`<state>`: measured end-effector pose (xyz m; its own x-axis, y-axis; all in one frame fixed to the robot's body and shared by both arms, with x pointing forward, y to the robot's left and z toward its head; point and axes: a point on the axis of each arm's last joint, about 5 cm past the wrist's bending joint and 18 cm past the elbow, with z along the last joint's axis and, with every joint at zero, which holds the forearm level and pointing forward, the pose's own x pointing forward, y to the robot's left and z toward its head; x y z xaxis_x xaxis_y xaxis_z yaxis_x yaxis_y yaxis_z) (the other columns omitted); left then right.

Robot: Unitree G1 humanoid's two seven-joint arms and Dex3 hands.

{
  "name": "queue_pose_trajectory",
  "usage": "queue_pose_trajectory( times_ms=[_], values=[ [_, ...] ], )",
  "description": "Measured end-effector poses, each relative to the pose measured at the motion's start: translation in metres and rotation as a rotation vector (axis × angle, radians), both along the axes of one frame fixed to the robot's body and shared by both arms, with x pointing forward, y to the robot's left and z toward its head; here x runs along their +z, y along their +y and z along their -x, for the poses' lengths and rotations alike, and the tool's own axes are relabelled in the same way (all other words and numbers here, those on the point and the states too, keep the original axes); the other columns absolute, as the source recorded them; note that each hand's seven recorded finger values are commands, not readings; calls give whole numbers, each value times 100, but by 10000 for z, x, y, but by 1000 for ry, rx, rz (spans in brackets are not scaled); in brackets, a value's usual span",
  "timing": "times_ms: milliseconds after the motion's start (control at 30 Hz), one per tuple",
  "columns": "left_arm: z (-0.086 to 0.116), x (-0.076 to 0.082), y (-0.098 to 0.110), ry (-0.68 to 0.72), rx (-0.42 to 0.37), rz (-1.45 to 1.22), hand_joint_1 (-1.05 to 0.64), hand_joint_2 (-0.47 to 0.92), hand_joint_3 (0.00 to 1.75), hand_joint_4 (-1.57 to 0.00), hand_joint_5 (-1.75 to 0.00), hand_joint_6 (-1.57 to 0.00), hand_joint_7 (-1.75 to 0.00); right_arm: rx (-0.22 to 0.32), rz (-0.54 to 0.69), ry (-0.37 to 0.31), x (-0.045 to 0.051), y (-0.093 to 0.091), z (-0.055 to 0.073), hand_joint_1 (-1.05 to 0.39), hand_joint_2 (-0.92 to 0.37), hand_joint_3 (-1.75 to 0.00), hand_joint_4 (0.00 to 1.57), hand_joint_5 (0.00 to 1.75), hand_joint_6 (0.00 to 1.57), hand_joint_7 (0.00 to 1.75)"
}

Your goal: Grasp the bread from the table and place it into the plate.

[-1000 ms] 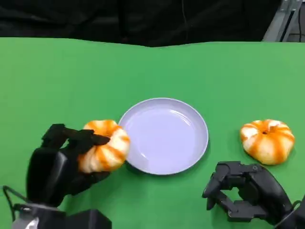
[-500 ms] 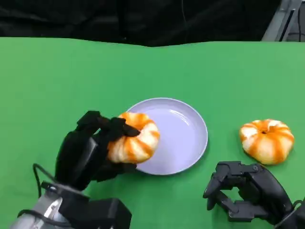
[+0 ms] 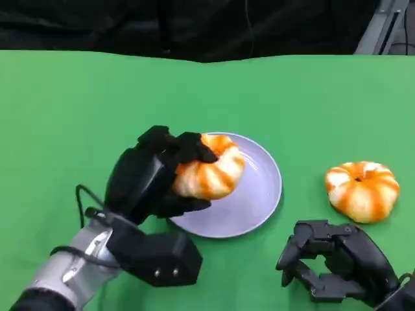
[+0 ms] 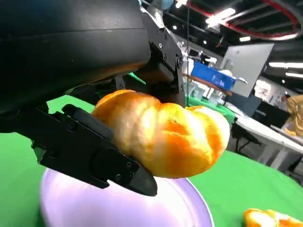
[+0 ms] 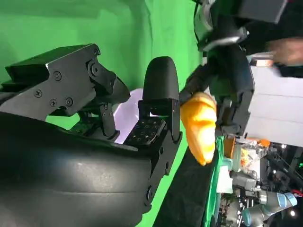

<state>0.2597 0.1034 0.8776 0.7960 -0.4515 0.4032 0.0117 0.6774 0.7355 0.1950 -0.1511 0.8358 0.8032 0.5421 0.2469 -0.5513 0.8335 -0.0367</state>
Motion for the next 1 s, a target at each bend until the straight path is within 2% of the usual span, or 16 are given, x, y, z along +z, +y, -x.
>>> queue_pose_trajectory(
  times_ms=[167, 300, 400, 733, 1000],
  values=[
    [-74, 34, -33, 31, -10, -17, -10, 84, 0, -49, -145, -66, -102, 2, 4, 0, -1, 4, 2, 11, -67, -95, 86, 132, 90, 96],
    [-167, 110, -73, 32, -30, -47, -12, 84, 0, -55, -132, -74, -85, 3, 8, 0, 0, 9, 2, 11, -67, -94, 86, 132, 90, 95],
    [-209, 155, -115, 27, -42, -48, -11, 84, 0, -55, -132, -76, -83, 2, 8, -2, 0, 11, 2, 11, -66, -94, 87, 133, 90, 95],
    [-201, 8, -139, 117, -55, -109, -11, 85, 0, -52, -136, -78, -80, -7, 6, -3, 2, 24, 2, 10, -66, -95, 88, 130, 92, 92],
    [-206, -18, -167, 139, -65, -126, -11, 85, 0, -52, -134, -78, -77, -3, 5, -4, 3, 40, 2, 9, -65, -96, 89, 130, 93, 92]
  ],
)
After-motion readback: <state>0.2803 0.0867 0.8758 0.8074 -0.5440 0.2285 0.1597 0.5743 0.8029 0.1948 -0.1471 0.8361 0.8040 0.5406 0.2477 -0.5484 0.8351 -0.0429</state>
